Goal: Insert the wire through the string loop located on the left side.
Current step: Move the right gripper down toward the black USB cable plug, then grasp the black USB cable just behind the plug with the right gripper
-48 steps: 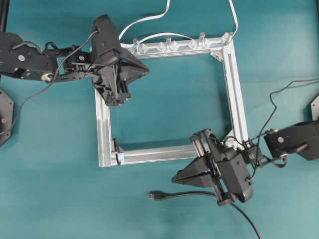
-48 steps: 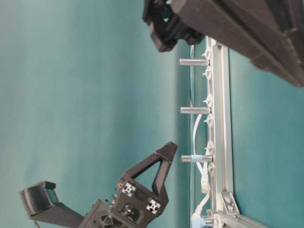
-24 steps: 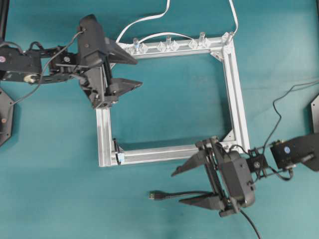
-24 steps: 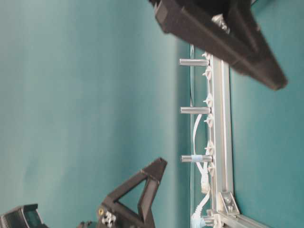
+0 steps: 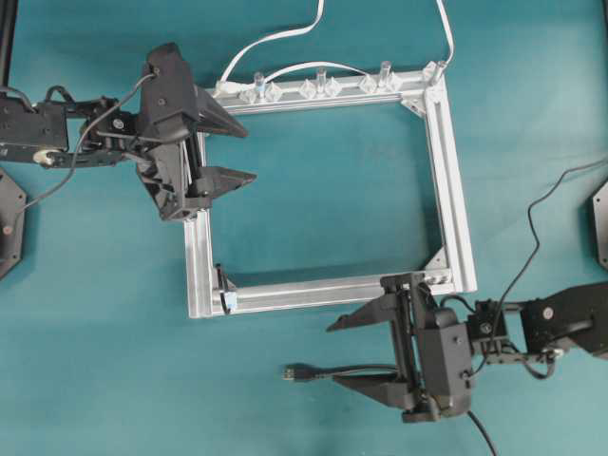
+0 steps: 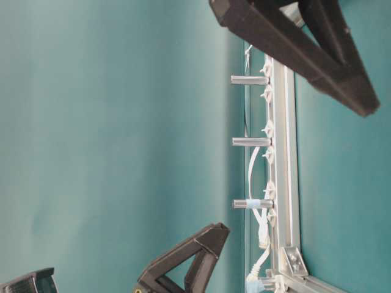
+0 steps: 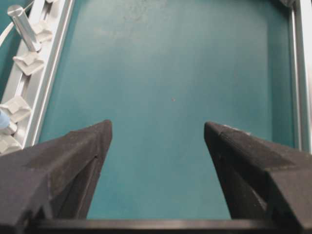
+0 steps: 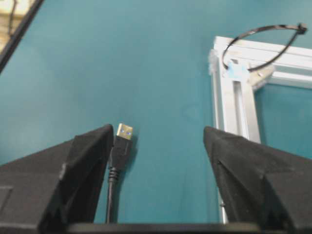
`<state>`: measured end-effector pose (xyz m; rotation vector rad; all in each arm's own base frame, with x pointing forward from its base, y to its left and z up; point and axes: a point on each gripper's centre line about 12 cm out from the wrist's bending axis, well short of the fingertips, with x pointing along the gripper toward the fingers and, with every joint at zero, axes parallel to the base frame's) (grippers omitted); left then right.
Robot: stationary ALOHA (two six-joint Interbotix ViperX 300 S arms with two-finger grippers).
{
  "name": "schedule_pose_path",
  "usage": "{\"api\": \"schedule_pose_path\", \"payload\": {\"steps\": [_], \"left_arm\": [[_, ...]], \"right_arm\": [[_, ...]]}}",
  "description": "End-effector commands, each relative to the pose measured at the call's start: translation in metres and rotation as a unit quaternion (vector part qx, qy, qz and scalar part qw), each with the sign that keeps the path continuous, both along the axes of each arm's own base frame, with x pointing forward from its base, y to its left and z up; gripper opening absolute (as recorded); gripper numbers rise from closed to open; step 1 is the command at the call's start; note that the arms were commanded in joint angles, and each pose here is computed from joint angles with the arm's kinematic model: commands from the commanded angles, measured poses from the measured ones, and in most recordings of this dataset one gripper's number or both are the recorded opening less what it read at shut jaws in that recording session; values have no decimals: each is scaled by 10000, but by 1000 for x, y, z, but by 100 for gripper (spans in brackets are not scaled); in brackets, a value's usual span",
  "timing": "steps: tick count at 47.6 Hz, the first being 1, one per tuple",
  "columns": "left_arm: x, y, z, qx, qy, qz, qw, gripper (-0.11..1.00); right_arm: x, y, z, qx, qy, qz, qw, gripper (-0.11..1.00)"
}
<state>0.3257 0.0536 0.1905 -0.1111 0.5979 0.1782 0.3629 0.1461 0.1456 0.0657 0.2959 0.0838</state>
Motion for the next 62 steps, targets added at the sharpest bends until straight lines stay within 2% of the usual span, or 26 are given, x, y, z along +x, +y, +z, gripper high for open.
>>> {"api": "schedule_pose_path", "payload": {"steps": [1, 17, 36, 62], "left_arm": [[1, -1, 9, 63, -145, -40, 9999, 83], [-7, -2, 8, 54, -131, -36, 9999, 83], [-16, -4, 3, 13, -76, -22, 10000, 83], [-17, -4, 0, 7, -38, -14, 10000, 83]], "right_arm": [[5, 6, 6, 92, -124, -49, 9999, 78], [16, 13, -7, 59, -15, -51, 10000, 78], [14, 13, -34, 10, 460, -70, 9989, 78], [17, 16, -54, -21, 649, -89, 9978, 78]]}}
